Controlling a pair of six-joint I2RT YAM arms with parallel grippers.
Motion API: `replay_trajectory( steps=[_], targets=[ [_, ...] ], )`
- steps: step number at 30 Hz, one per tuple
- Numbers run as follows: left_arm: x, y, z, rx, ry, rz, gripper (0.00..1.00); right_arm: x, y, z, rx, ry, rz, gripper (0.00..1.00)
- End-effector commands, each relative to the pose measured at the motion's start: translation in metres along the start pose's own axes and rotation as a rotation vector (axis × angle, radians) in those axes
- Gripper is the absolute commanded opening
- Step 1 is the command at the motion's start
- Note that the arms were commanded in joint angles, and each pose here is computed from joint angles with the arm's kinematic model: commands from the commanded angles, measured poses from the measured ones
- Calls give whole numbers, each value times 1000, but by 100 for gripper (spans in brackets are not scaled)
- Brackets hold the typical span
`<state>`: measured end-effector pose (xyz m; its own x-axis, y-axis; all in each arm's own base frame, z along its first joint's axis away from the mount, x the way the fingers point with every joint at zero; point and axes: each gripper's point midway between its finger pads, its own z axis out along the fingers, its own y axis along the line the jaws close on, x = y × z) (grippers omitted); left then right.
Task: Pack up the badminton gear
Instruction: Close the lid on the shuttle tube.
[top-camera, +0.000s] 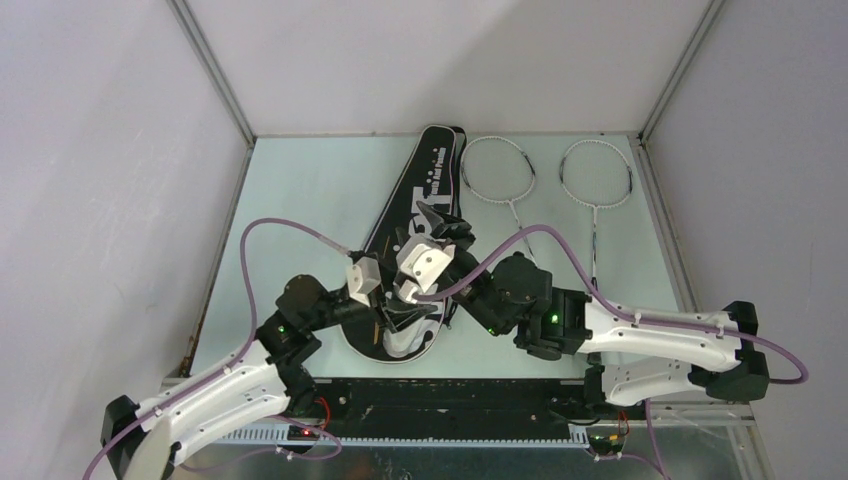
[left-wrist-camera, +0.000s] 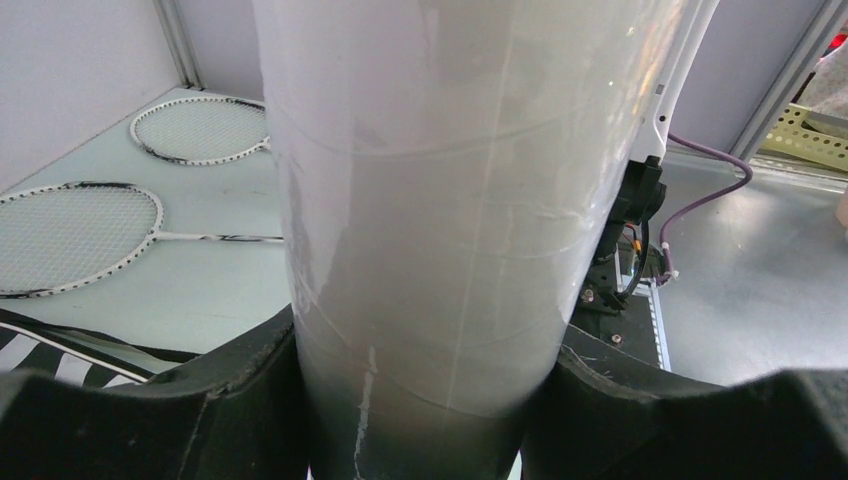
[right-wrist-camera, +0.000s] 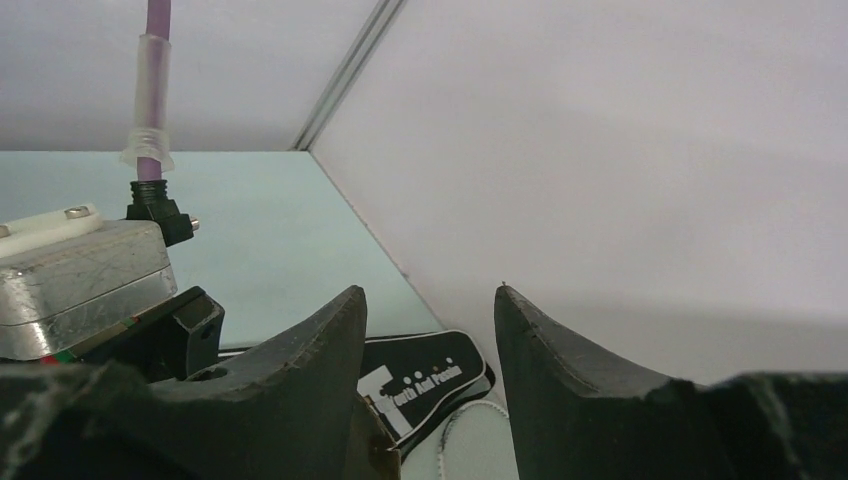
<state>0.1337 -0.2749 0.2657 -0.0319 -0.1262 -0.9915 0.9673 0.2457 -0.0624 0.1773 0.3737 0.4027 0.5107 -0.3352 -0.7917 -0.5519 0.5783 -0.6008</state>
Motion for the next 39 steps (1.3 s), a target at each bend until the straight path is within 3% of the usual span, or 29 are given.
replay_trajectory(
  steps=[1, 11, 17, 25, 33, 39],
  targets=[
    [-55, 12, 7, -79, -140, -12, 50, 168, 144, -54, -530, 437, -443, 56],
    [-60, 7, 10, -43, -162, -9, 50, 89, 86, -24, -301, 204, -146, 61],
    [-54, 9, 12, -43, -153, 20, 50, 64, 57, -13, -223, 152, 0, 64],
    [-41, 5, 10, -6, -106, 90, 50, 33, -2, -11, -32, 60, 248, 82],
    [-28, 0, 6, 39, -57, 197, 51, -16, -48, -34, -68, -160, 509, 97],
    [-19, 1, 3, 52, -21, 271, 52, -27, -74, -64, -107, -223, 621, 99]
  ],
)
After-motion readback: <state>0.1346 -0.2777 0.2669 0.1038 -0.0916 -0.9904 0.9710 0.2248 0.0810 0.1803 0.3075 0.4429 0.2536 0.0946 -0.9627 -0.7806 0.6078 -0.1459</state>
